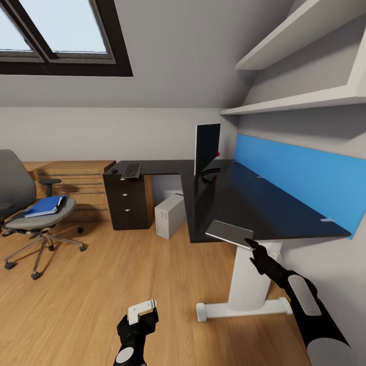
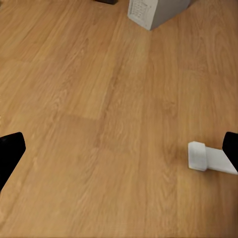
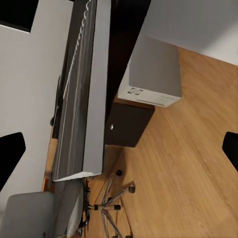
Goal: In the bedroom, organize the workspace by keeping the computer under the desk, ensuring the monitor is on the desk, placing the keyboard on the desk next to the monitor, placing the mouse on the desk next to the keyboard, moving the folder from the swivel chair onto the desk next to the mouse, stacking the notebook on top of the folder with the pen on top of the notebook, and positioning the swivel chair next to the desk.
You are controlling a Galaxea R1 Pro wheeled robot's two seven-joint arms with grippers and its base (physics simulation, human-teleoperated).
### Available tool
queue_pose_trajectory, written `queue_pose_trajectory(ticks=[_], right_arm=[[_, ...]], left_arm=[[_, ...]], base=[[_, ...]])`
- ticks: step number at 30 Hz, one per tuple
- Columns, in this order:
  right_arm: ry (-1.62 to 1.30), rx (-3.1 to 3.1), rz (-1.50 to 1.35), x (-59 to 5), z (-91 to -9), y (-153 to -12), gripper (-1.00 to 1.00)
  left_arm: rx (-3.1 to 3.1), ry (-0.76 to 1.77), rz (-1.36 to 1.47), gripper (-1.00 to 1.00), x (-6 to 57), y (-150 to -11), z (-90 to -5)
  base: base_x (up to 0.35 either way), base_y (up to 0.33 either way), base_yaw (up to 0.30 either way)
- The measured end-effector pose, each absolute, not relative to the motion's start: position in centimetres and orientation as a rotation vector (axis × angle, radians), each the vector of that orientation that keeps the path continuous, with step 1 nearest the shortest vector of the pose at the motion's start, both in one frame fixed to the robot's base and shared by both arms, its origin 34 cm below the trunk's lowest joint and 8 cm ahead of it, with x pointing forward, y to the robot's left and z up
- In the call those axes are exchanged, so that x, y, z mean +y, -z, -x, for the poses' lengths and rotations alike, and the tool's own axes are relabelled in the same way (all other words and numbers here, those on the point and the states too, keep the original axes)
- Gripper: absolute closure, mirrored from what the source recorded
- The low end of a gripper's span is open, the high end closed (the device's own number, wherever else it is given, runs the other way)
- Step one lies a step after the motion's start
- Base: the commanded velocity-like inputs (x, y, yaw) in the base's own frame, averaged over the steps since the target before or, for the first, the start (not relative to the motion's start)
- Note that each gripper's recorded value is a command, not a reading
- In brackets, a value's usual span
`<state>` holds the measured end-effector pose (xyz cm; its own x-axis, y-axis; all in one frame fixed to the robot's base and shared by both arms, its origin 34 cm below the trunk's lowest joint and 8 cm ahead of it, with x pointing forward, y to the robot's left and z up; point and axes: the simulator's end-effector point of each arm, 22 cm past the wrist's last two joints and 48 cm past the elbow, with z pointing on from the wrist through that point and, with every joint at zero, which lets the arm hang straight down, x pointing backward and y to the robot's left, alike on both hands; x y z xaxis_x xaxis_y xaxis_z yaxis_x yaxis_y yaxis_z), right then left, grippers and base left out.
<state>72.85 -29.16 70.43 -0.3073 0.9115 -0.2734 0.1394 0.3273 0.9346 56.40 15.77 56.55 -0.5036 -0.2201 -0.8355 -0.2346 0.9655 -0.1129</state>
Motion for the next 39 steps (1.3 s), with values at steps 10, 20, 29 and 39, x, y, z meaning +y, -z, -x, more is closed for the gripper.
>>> queue_pose_trajectory(ticks=[10,20,29,39], right_arm=[[-1.076,1.691,-0.953,-29.1,-72.9,-70.4,-1.0],[-1.076,1.692,-0.951,-29.0,-72.9,-70.4,1.0],[-1.084,1.685,-0.953,-29.0,-72.9,-70.6,1.0],[-1.07,1.651,-0.92,-28.9,-73.7,-74.1,1.0]], left_arm=[[2.115,-0.022,0.32,-1.0,15.8,-56.5,-56.4],[2.118,-0.018,0.319,-1.0,15.6,-56.5,-56.3],[2.118,-0.018,0.32,-1.0,15.6,-56.5,-56.3],[2.127,-0.024,0.318,-1.0,15.7,-57.9,-56.5]], base=[[0.01,0.004,0.0],[0.072,0.059,0.0],[0.001,0.001,0.0],[0.0,0.0,0.0]])
